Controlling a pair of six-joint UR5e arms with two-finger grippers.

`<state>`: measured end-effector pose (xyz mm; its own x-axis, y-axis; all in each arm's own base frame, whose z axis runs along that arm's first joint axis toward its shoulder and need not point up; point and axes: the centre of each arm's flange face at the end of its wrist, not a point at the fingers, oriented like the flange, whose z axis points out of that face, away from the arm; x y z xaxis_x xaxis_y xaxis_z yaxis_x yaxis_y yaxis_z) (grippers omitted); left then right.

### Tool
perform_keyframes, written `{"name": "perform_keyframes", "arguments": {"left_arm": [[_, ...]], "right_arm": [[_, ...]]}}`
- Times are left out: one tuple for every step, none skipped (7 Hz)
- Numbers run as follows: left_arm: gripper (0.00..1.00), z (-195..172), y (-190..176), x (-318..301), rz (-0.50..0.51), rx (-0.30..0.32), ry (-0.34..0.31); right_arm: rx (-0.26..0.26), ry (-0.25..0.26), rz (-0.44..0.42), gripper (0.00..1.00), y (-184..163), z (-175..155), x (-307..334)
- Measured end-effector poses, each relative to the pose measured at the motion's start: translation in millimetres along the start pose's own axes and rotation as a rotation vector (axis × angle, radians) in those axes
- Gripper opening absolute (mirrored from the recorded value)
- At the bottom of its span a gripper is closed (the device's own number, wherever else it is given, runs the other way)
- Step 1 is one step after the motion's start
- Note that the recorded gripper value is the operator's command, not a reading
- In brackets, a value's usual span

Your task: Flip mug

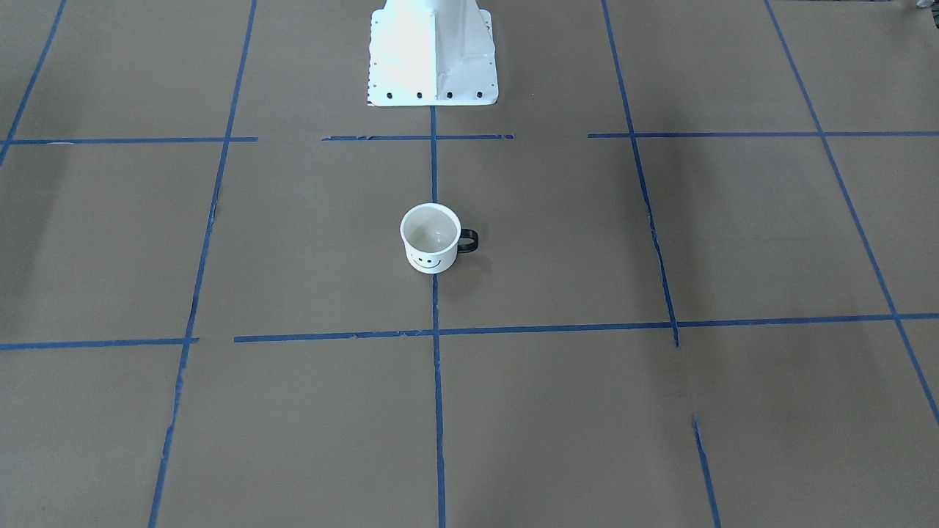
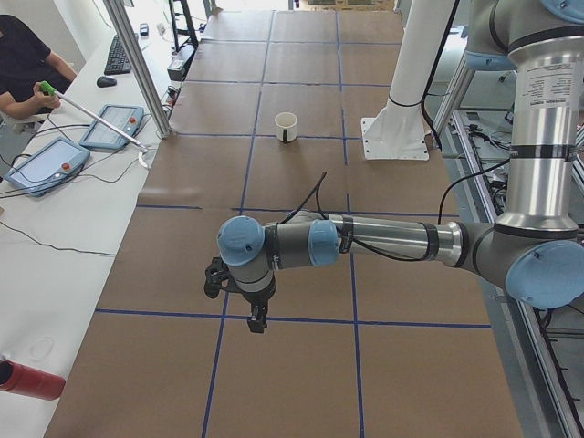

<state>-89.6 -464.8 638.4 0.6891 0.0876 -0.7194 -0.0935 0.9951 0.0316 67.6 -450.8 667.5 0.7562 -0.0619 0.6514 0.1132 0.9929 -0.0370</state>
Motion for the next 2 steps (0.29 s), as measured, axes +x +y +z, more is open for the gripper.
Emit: {"name": "perform_keyframes", "arguments": {"left_arm": [[1.00, 0.1, 0.0, 0.0, -0.003, -0.002, 0.002], [1.00, 0.1, -0.2, 0.1, -0.005, -0.002, 0.003]], "right_arm": [[0.000, 0.000, 0.000, 1.00, 0.0, 0.0, 0.0], [0.000, 0.000, 0.000, 1.00, 0.0, 0.0, 0.0]]}}
